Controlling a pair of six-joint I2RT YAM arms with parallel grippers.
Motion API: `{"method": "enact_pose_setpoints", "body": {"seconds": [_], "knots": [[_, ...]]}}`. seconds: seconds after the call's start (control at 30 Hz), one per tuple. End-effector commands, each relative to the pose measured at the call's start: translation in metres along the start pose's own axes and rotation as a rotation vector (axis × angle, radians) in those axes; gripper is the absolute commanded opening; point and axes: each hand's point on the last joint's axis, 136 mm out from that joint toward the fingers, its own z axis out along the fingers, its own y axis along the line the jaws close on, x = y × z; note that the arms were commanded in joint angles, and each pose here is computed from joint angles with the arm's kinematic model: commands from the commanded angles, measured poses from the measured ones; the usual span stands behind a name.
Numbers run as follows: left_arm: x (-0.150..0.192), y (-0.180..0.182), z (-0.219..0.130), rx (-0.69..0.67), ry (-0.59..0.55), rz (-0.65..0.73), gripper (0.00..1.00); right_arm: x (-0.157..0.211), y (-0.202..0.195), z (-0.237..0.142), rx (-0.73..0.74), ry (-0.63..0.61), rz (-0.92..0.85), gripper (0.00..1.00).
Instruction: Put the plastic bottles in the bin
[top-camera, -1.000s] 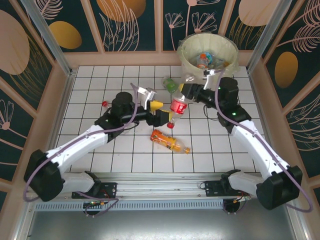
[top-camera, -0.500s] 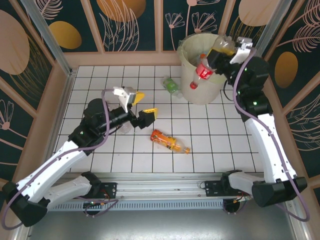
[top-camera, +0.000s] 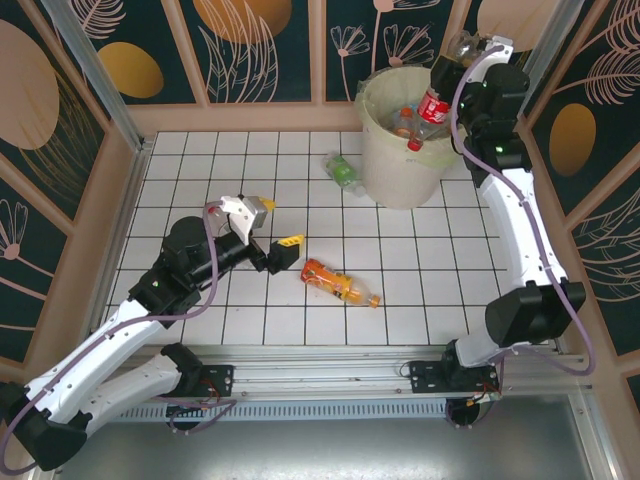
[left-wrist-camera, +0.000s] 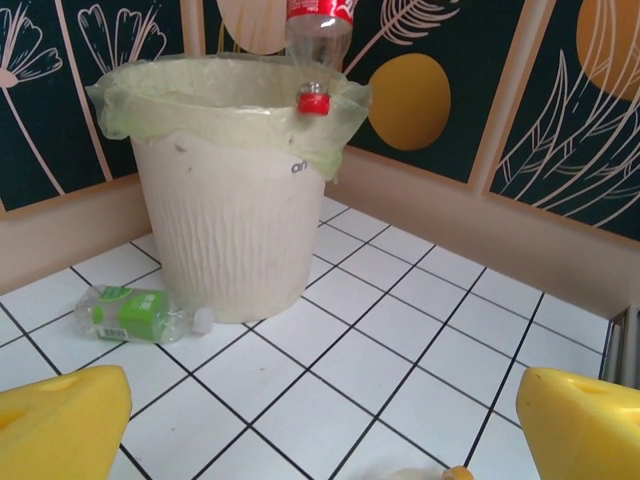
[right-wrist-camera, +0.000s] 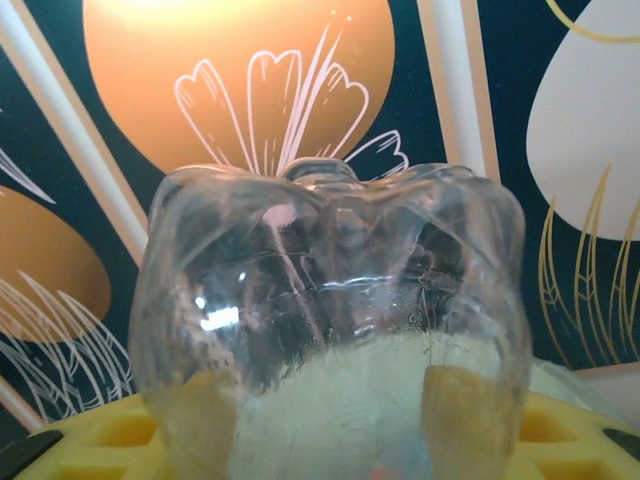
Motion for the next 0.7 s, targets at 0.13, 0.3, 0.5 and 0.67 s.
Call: {"method": "enact_pose_setpoints", "body": {"seconds": [0.13, 0.3, 0.5, 0.67], "knots": [[0.008, 0.001, 0.002, -0.007, 0.036, 0.028, 0.99, -0.045, -0.014, 0.001, -0.134, -0.087, 0.119, 0.51], [0.007, -0.005, 0.001, 0.024, 0.027, 0.034, 0.99, -0.048, -0.023, 0.004, -0.169, -0.100, 0.153, 0.51], [0.006, -0.005, 0.000, 0.028, 0.023, 0.039, 0.99, -0.034, -0.036, 0.022, -0.133, -0.066, 0.151, 0.52], [0.003, 0.000, -0.004, -0.009, 0.005, 0.056, 0.99, 0.000, -0.055, 0.039, -0.068, -0.003, 0.114, 0.53]]}}
